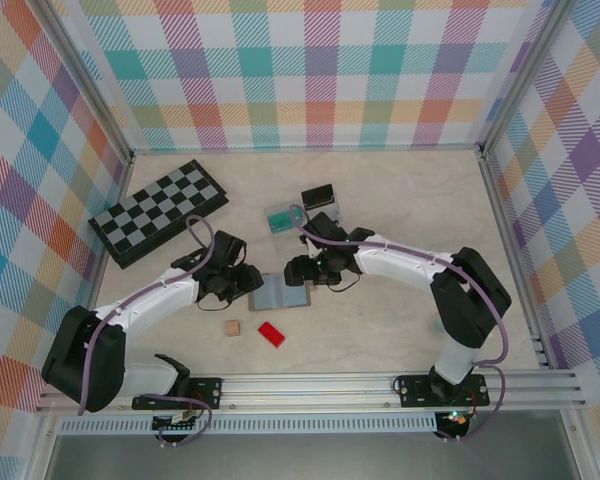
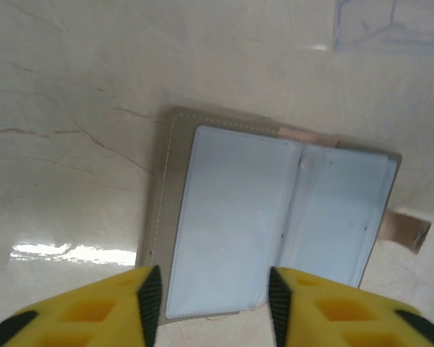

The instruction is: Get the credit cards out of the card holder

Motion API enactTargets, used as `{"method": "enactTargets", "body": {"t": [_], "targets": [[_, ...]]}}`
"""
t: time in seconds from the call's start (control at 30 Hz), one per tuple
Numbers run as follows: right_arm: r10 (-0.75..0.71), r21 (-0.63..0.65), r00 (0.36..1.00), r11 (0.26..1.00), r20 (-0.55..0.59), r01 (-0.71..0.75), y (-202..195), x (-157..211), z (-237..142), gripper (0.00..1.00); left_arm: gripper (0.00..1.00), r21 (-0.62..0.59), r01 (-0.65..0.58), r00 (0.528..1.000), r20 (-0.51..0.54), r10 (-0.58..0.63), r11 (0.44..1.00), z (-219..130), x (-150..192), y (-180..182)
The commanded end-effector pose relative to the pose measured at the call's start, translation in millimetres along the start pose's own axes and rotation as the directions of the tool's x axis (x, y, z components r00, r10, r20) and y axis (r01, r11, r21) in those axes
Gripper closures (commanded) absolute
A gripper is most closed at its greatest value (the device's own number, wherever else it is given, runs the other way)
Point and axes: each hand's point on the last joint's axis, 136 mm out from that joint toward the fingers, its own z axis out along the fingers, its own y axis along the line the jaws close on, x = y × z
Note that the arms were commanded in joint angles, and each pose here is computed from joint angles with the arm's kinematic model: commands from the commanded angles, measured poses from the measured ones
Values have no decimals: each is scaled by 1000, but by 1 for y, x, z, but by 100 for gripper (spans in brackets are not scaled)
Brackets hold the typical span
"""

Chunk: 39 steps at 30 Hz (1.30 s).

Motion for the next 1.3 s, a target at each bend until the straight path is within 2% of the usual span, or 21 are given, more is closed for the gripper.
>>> {"method": "enactTargets", "body": {"t": [0.0,0.13,0.3,0.43,0.8,1.03,1.27], "targets": [[35,52,999,998,-21,-34,0,6,0,33,62,72,33,999,-9,-33,997,3,-3,-11],[37,62,999,997,-27,-35,5,7,4,41,65,58,39,999,-19,-38,998,9,-1,-6],[16,97,1000,995,-22,-13,11,9,6,45,75,21,51,997,-52,-50,998,19,3,1],[22,127,1000,992,-19,-20,9,12,11,45,75,-31,49,998,-43,-51,998,23,1,11],[53,169,996,985,-70,-41,-2,19,34,45,72,-45,49,995,-80,-53,998,33,6,15],[61,174,993,984,-102,-42,-5,24,45,46,69,8,46,992,-118,-45,999,41,11,6],[71,170,990,984,-126,-49,-7,28,53,49,77,73,35,990,-142,-24,997,46,11,-8]]}}
